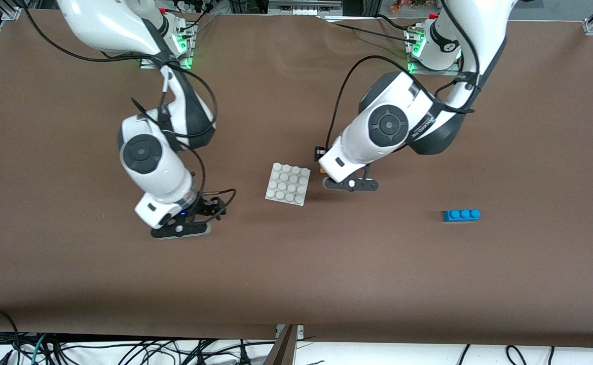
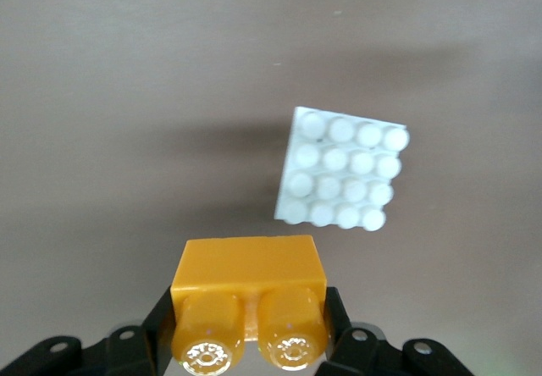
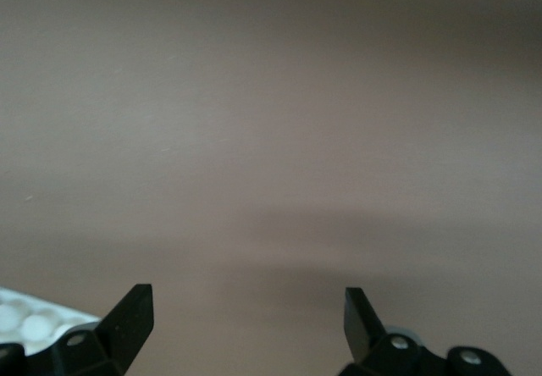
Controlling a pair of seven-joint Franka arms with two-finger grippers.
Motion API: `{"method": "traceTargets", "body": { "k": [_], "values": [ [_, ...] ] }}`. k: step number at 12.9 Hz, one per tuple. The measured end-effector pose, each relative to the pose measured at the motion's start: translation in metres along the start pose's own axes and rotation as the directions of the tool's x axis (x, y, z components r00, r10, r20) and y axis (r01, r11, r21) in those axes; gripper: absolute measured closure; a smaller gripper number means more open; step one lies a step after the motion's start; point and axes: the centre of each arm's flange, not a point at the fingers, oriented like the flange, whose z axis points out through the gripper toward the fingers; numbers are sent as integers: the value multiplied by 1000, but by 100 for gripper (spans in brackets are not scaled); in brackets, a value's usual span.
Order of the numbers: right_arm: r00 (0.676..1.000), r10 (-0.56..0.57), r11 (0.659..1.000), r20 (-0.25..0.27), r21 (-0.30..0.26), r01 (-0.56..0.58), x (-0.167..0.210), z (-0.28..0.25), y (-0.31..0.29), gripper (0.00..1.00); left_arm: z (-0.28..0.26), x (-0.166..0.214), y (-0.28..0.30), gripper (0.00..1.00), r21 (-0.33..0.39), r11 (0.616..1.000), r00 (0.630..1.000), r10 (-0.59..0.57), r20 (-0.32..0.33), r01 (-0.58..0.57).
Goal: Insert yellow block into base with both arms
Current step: 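Set the base down with the right gripper while the left gripper positions the block, then lower the yellow block onto the base studs with the left gripper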
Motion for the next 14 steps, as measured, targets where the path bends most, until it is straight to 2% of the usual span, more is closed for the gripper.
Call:
{"method": "traceTargets", "body": {
  "k": [2,4,10,12,14],
  "values": [
    [1000,2,1000,-21,-10,-2,11,-39,44,0,27,-1,23,31,-12,1000,1000,22,-15,-23],
    [999,29,999,-38,-13,-29,13,-77,79,0,61,-8,45,31,28,999,999,23,-41,-22],
    [994,110,994,7,-26,-110,-21,-160,142,0,133,-28,90,31,120,993,994,14,-112,-1],
    [997,74,997,33,-30,-73,-34,-173,152,0,142,-19,92,31,119,993,993,4,-118,10],
    [997,-13,999,75,-29,15,-45,-182,167,0,158,-10,89,31,154,988,990,18,-137,3]
  ]
}}
